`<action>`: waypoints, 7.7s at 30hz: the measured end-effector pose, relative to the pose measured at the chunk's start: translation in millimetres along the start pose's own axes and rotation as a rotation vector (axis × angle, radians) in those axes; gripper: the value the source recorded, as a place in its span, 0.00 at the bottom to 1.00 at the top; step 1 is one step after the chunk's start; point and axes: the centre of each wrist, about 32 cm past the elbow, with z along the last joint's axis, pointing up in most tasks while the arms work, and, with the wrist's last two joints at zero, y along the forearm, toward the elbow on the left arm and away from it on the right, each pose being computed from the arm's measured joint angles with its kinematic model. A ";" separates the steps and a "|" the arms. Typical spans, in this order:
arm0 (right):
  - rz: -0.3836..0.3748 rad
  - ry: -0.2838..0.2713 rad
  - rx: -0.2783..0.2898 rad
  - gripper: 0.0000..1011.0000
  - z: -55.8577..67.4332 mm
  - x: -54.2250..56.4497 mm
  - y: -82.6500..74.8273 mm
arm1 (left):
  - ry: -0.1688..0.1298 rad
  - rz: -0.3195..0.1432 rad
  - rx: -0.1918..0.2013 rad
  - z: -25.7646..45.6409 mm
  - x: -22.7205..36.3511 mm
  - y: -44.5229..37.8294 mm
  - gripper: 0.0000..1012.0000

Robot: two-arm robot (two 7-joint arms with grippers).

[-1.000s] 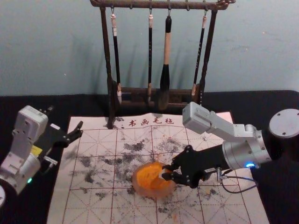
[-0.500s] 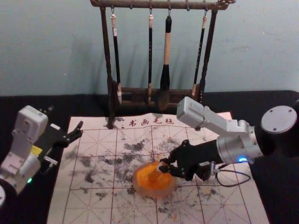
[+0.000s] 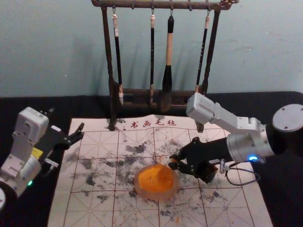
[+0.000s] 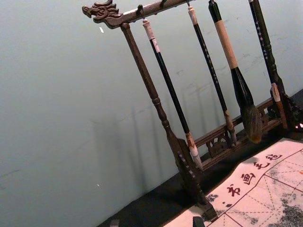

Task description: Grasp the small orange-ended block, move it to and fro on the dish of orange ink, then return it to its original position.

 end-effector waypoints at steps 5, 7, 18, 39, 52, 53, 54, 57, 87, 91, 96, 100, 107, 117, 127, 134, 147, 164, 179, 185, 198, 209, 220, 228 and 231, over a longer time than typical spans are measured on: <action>0.005 0.002 -0.005 0.12 -2.3 -5.5 -6.0 | 0.000 0.000 0.000 0.0 0.0 0.0 0.99; 0.009 0.002 -0.008 0.12 -2.7 -8.7 -8.9 | 0.000 0.000 0.000 0.0 0.0 0.0 0.99; 0.042 0.004 -0.016 0.12 -0.2 -21.0 -8.0 | 0.000 0.000 0.000 0.0 0.0 0.0 0.99; 0.042 -0.006 -0.021 0.12 8.7 -12.0 12.2 | 0.000 0.000 0.000 0.0 0.0 0.0 0.99; -0.001 0.001 -0.019 0.12 10.8 -1.7 10.6 | 0.000 0.000 0.000 0.0 0.0 0.0 0.99; -0.005 0.002 -0.021 0.12 10.5 -1.0 9.3 | 0.000 0.000 0.000 0.0 0.0 0.0 0.99; -0.007 0.003 -0.022 0.12 10.3 -0.8 8.8 | 0.000 0.000 0.000 0.0 0.0 0.0 0.99; -0.014 0.005 -0.027 0.12 9.5 0.1 6.3 | 0.000 0.000 0.000 0.0 0.0 0.0 0.99; 0.028 -0.011 -0.020 0.12 7.4 -26.5 -4.7 | 0.000 0.000 0.000 0.0 0.0 0.0 0.99; 0.035 -0.016 -0.019 0.12 10.1 -24.5 -0.3 | 0.000 0.000 0.000 0.0 0.0 0.0 0.99; 0.034 -0.018 -0.021 0.12 12.0 -19.9 4.9 | 0.000 0.000 0.000 0.0 0.0 0.0 0.99; 0.028 -0.014 -0.022 0.12 12.2 -15.8 7.9 | 0.000 0.000 0.000 0.0 0.0 0.0 0.99; 0.004 -0.004 -0.014 0.12 10.3 -9.7 7.6 | 0.000 0.000 0.000 0.0 0.0 0.0 0.99; -0.027 0.008 -0.007 0.12 6.9 -9.4 -2.6 | 0.000 0.000 0.000 0.0 0.0 0.0 0.99; -0.042 0.020 0.017 0.12 1.6 -21.0 -14.8 | 0.000 0.000 0.000 0.0 0.0 0.0 0.99; -0.047 0.023 0.041 0.12 -1.9 -26.9 -17.7 | 0.000 0.000 0.000 0.0 0.0 0.0 0.99; -0.070 0.030 0.084 0.12 -5.0 -30.3 -22.3 | 0.000 0.000 0.000 0.0 0.0 0.0 0.99; -0.172 0.056 0.117 0.12 -13.6 -43.4 -61.1 | 0.000 0.000 0.000 0.0 0.0 0.0 0.99; -0.270 0.116 0.070 0.12 -30.0 -59.4 -94.1 | 0.000 0.000 0.000 0.0 0.0 0.0 0.99; -0.288 0.147 0.040 0.12 -37.9 -64.0 -99.2 | 0.000 0.000 0.000 0.0 0.0 0.0 0.99; -0.303 0.189 0.009 0.12 -49.3 -63.0 -99.3 | 0.000 0.000 0.000 0.0 0.0 0.0 0.99; -0.285 0.195 0.002 0.12 -52.4 -57.9 -92.6 | 0.000 0.000 0.000 0.0 0.0 0.0 0.99; -0.274 0.187 0.001 0.12 -50.9 -55.8 -89.4 | 0.000 0.000 0.000 0.0 0.0 0.0 0.99; -0.261 0.196 -0.005 0.12 -53.2 -54.5 -84.2 | 0.000 0.000 0.000 0.0 0.0 0.0 0.99; -0.256 0.200 -0.010 0.12 -54.7 -53.4 -82.1 | 0.000 0.000 0.000 0.0 0.0 0.0 0.99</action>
